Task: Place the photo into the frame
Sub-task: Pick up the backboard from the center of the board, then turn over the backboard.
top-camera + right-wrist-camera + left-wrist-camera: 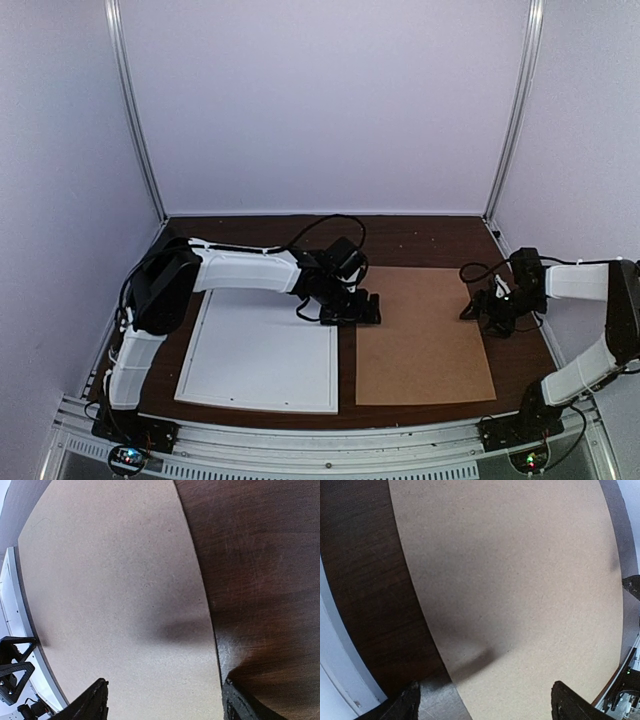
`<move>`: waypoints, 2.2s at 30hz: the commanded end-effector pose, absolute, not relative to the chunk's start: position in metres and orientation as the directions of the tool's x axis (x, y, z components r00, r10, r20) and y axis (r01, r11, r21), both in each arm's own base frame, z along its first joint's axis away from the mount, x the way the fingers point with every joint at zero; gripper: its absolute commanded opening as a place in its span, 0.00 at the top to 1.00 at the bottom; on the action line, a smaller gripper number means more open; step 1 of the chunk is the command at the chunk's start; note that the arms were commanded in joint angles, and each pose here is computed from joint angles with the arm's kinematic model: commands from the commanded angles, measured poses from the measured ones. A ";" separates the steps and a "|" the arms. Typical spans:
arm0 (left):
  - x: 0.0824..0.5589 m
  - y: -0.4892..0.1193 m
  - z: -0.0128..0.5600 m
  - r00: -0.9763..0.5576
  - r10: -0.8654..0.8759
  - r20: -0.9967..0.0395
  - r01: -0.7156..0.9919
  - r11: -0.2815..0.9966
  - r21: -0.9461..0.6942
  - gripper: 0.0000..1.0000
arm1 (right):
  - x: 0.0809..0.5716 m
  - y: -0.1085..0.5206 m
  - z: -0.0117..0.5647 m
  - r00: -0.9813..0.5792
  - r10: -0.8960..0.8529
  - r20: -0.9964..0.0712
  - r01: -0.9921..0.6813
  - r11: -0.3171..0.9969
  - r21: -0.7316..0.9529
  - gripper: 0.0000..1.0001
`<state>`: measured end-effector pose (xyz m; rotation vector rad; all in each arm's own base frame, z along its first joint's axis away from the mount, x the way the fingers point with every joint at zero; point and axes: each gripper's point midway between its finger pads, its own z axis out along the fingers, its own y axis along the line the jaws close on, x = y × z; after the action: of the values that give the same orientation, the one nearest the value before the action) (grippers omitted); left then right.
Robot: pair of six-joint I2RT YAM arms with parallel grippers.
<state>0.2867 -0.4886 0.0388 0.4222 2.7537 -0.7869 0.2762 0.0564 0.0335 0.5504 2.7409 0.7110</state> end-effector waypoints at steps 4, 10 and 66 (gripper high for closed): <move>0.263 -0.497 0.000 -0.969 0.204 -0.139 0.247 0.800 -0.547 0.09 | 0.263 0.070 0.025 -0.928 0.360 -0.100 0.265 0.823 0.503 0.23; 0.262 -0.502 0.002 -0.973 0.189 -0.131 0.230 0.784 -0.576 0.10 | 0.267 0.096 0.042 -0.937 0.334 -0.101 0.204 0.759 0.619 0.25; 0.278 -0.479 0.078 -0.966 0.077 -0.249 0.232 0.687 -0.689 0.09 | 0.259 0.277 0.274 -0.916 0.182 -0.357 -0.270 0.378 0.886 0.39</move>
<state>0.3001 -0.4481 0.0682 0.1395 2.7676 -0.9919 0.2844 0.2471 0.3148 -0.0517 2.0314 1.4567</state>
